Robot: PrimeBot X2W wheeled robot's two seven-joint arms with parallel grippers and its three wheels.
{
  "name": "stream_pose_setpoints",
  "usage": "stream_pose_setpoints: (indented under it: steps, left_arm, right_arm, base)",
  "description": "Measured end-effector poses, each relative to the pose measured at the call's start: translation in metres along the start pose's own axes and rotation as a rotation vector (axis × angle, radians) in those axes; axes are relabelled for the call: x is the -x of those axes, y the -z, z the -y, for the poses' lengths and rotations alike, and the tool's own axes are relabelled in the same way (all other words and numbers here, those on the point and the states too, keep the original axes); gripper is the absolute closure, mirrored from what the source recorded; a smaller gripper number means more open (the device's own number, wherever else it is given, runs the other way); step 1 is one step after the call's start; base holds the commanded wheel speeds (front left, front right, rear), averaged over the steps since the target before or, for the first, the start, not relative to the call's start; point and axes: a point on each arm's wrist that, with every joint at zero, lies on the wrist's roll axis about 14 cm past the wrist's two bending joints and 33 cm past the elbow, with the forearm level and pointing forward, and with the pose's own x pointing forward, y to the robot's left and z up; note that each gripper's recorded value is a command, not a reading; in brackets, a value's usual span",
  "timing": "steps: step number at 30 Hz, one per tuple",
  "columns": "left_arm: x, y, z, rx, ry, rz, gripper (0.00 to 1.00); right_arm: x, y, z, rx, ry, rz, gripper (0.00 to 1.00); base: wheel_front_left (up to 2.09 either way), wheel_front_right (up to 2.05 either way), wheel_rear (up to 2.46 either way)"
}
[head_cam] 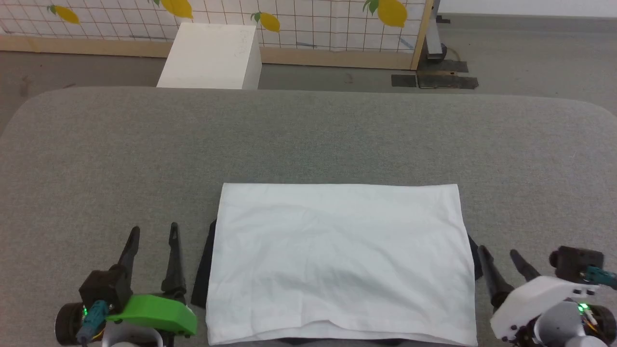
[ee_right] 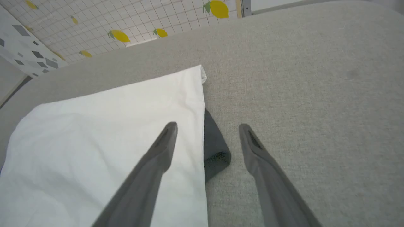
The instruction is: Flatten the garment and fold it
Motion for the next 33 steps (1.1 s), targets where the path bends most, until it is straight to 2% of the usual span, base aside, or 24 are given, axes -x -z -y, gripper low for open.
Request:
stream_pose_setpoints:
  steps: [7, 15, 16, 17, 19, 25, 28, 33]
  left_arm:
    - [-0.008, -0.005, 0.008, -0.002, 0.005, 0.027, 0.00]
    - [-0.008, 0.003, 0.004, 0.011, -0.005, 0.005, 0.00]
    - [-0.007, 0.004, 0.003, 0.012, -0.006, 0.002, 0.00]
    - [-0.007, 0.004, 0.003, 0.011, -0.006, 0.002, 0.00]
    - [-0.007, 0.005, 0.003, 0.006, -0.008, 0.001, 0.00]
    - [-0.006, 0.005, 0.003, 0.014, -0.008, 0.003, 0.00]
    - [-0.007, 0.004, 0.002, 0.014, -0.010, 0.005, 0.00]
    - [-0.007, 0.007, 0.004, 0.021, -0.005, 0.000, 0.00]
  right_arm:
    - [-0.027, 0.037, 0.001, -0.044, 0.009, -0.160, 0.00]
    - [-0.041, 0.067, -0.009, -0.005, -0.014, -0.365, 0.00]
    - [-0.041, 0.068, -0.011, -0.004, -0.021, -0.383, 0.24]
    - [-0.041, 0.069, -0.013, 0.001, -0.029, -0.396, 0.53]
    - [-0.042, 0.068, -0.016, 0.005, -0.039, -0.400, 1.00]
    - [-0.040, 0.059, -0.015, -0.012, -0.026, -0.343, 1.00]
    - [-0.036, 0.048, 0.004, 0.000, 0.033, -0.294, 1.00]
    - [-0.022, 0.020, 0.056, 0.058, 0.193, -0.208, 1.00]
  base:
    - [0.00, 0.00, 0.00]
    - [0.00, 0.00, 0.00]
    - [0.00, 0.00, 0.00]
    - [0.00, 0.00, 0.00]
    - [0.00, 0.00, 0.00]
    - [0.00, 0.00, 0.00]
    - [0.00, 0.00, 0.00]
    - [0.00, 0.00, 0.00]
